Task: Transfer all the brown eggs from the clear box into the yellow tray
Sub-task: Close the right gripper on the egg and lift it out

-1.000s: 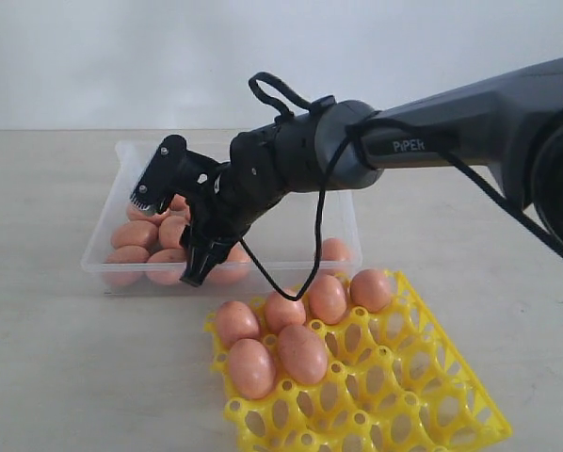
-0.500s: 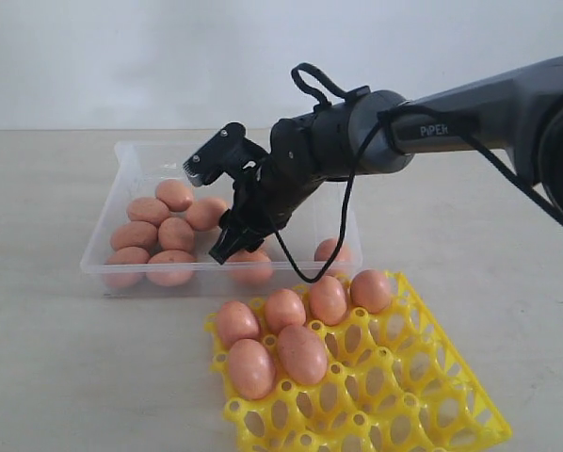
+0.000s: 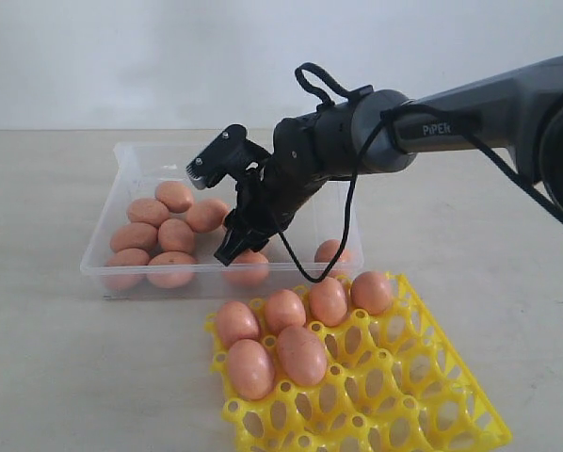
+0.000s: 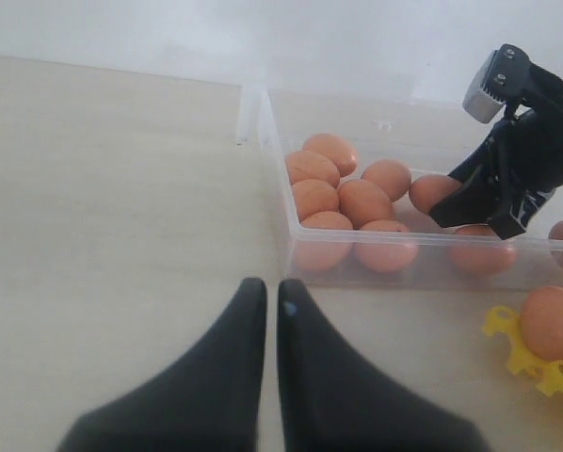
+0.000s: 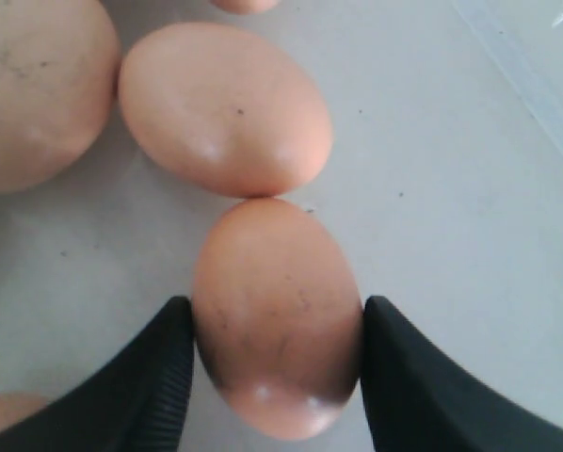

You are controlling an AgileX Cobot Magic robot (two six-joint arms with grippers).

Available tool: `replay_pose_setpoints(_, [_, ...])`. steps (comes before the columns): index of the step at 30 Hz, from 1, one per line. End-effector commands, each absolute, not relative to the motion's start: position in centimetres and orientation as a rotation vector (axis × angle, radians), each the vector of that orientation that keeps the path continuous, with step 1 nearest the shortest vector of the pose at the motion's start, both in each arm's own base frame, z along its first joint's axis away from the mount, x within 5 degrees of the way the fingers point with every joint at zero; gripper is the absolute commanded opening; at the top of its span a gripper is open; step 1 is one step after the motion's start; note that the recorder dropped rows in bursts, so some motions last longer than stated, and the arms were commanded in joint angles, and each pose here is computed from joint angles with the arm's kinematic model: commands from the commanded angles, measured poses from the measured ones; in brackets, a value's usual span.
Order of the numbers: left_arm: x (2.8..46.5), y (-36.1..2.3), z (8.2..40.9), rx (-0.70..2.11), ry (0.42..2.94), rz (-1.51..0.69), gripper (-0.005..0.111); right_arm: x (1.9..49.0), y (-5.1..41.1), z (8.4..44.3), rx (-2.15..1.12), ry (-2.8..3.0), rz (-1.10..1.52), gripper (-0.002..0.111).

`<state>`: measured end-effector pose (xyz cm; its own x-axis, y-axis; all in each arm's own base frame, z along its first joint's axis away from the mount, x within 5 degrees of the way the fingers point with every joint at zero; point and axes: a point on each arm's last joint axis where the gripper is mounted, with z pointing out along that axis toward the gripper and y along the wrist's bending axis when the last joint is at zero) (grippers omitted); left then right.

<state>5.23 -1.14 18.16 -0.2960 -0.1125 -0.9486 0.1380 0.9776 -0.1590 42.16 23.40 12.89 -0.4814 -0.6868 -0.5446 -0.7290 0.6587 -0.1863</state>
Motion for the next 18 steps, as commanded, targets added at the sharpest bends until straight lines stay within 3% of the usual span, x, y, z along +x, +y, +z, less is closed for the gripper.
replay_pose_setpoints(1, [5.3, -1.1, 18.1, 0.026, 1.854, -0.239, 0.004, 42.2, 23.3, 12.8, -1.096, 2.269, 0.088, 0.000])
replay_pose_setpoints(18, [5.3, -1.1, 18.1, 0.026, 1.854, -0.239, 0.004, 41.6, 23.3, 16.9, -0.776, 2.337, 0.253, 0.000])
